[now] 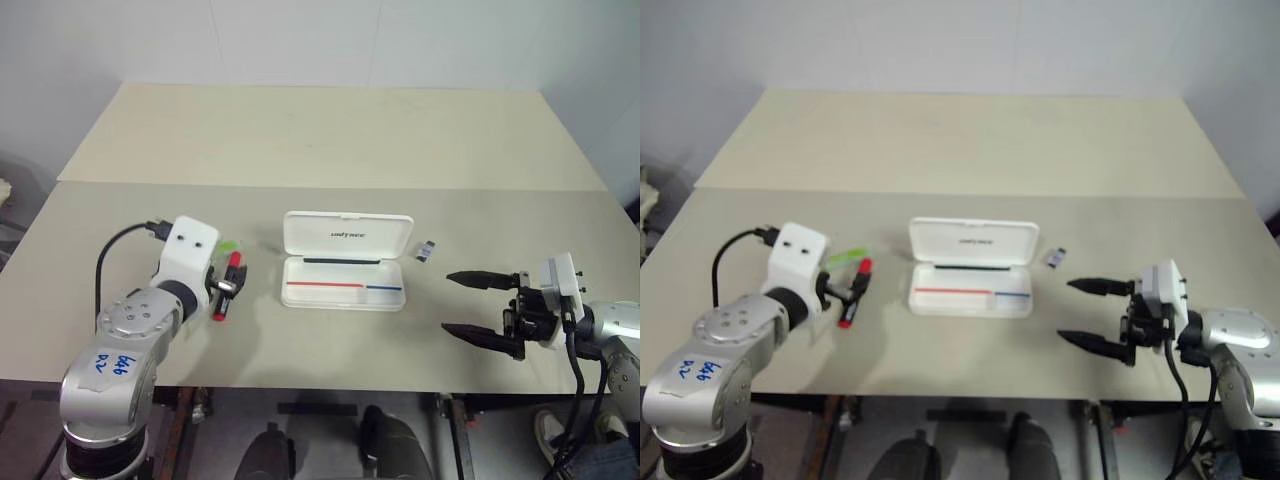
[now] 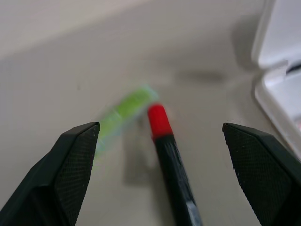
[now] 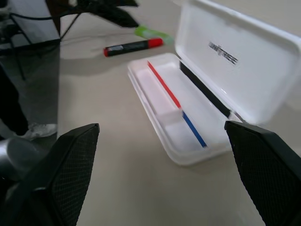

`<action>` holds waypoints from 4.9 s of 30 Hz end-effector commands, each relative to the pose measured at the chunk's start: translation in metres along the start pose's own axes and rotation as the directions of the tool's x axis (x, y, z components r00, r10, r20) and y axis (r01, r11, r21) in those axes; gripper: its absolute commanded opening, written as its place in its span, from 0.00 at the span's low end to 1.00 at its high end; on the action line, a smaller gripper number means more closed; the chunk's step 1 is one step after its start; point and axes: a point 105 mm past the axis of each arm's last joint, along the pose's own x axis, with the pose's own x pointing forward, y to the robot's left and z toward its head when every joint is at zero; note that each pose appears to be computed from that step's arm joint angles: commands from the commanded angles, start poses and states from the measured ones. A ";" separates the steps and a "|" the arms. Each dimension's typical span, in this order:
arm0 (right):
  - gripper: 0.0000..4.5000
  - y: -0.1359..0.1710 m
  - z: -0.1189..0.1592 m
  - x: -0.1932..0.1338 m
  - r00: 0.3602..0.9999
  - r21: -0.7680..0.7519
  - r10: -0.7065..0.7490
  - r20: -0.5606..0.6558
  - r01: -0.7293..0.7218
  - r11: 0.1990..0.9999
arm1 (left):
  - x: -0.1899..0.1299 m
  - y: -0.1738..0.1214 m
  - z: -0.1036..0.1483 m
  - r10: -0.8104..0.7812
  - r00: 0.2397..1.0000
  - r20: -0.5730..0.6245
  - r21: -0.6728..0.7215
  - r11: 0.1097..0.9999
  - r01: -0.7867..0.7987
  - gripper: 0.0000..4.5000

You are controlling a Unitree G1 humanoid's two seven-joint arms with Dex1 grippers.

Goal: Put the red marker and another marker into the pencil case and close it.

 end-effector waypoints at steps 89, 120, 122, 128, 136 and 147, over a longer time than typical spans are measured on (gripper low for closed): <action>1.00 0.015 0.087 0.023 0.932 -0.105 -0.048 0.360 0.091 0.990 | -0.020 0.004 0.114 -0.463 0.849 0.254 0.471 0.826 0.310 0.13; 1.00 0.024 0.034 0.011 0.967 -0.082 -0.170 0.190 0.188 0.979 | 0.051 -0.090 0.061 -0.867 0.497 -0.044 0.748 0.301 0.591 0.13; 1.00 0.023 0.034 0.012 0.966 -0.084 -0.179 0.189 0.197 0.977 | 0.057 -0.095 0.062 -0.865 0.500 -0.048 0.766 0.290 0.574 0.13; 1.00 0.025 0.033 0.015 0.963 -0.081 -0.191 0.192 0.209 0.975 | 0.070 -0.111 0.072 -0.864 0.503 -0.031 0.797 0.282 0.534 0.13; 1.00 0.026 0.032 0.015 0.959 -0.084 -0.209 0.191 0.229 0.970 | 0.081 -0.122 0.082 -0.854 0.520 -0.006 0.814 0.298 0.499 0.13; 1.00 0.024 0.030 0.014 0.956 -0.092 -0.223 0.190 0.244 0.966 | 0.061 -0.138 0.081 -0.899 0.437 -0.013 0.811 0.247 0.531 0.85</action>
